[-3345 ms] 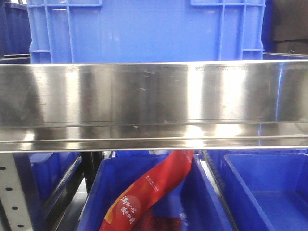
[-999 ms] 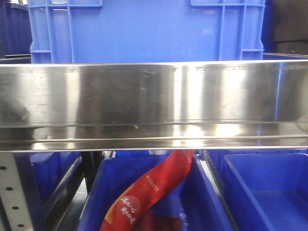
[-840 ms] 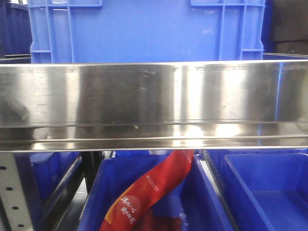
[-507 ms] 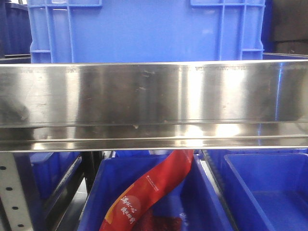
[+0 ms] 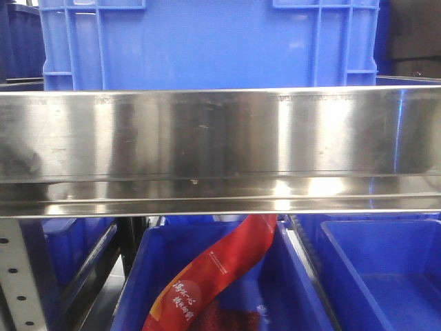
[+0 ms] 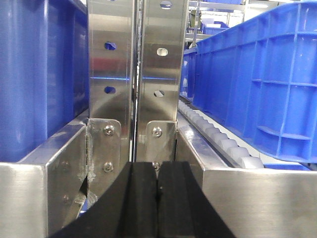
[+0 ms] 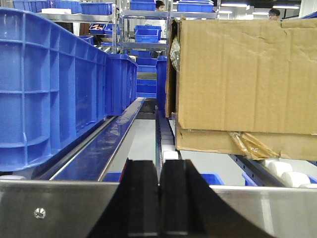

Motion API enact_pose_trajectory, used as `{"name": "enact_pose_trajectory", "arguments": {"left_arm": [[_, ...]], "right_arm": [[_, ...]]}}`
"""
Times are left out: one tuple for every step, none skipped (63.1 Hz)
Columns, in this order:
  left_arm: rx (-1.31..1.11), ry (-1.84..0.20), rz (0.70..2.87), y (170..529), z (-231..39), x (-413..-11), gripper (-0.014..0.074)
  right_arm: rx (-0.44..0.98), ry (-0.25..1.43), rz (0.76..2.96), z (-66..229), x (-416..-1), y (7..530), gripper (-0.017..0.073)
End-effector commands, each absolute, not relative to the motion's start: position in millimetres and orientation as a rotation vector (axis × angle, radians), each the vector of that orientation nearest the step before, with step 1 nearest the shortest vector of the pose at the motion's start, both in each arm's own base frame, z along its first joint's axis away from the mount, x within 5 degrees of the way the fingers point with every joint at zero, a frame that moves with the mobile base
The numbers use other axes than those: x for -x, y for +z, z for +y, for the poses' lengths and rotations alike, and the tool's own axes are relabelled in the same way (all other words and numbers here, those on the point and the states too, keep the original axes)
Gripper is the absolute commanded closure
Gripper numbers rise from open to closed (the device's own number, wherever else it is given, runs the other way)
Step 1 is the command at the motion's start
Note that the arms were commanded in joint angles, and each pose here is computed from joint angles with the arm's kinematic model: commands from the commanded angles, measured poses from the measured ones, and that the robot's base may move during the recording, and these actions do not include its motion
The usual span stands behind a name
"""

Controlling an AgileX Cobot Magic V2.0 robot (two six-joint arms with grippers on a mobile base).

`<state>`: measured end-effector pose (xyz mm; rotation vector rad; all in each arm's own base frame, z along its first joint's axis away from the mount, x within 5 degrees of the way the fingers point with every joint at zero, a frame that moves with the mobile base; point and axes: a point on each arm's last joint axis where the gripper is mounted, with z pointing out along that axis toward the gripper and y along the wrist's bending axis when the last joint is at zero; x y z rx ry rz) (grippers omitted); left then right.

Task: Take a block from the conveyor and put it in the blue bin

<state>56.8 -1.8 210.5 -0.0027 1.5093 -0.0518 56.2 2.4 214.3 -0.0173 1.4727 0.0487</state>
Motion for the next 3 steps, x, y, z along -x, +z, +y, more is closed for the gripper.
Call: {"name": "enact_pose_trajectory", "arguments": {"left_arm": [[0.002,-0.060,1.484,213.2,-2.0,-56.1,0.0704],[0.002,-0.060,1.484,213.2,-2.0,-56.1,0.0704],[0.002,-0.060,1.484,213.2,-2.0,-56.1,0.0704]], "right_arm": [[0.021,0.036,1.453,2.1,-55.8,216.0,0.0727],[0.021,0.036,1.453,2.1,-55.8,216.0,0.0727],[0.021,0.036,1.453,2.1,-55.8,216.0,0.0727]]}}
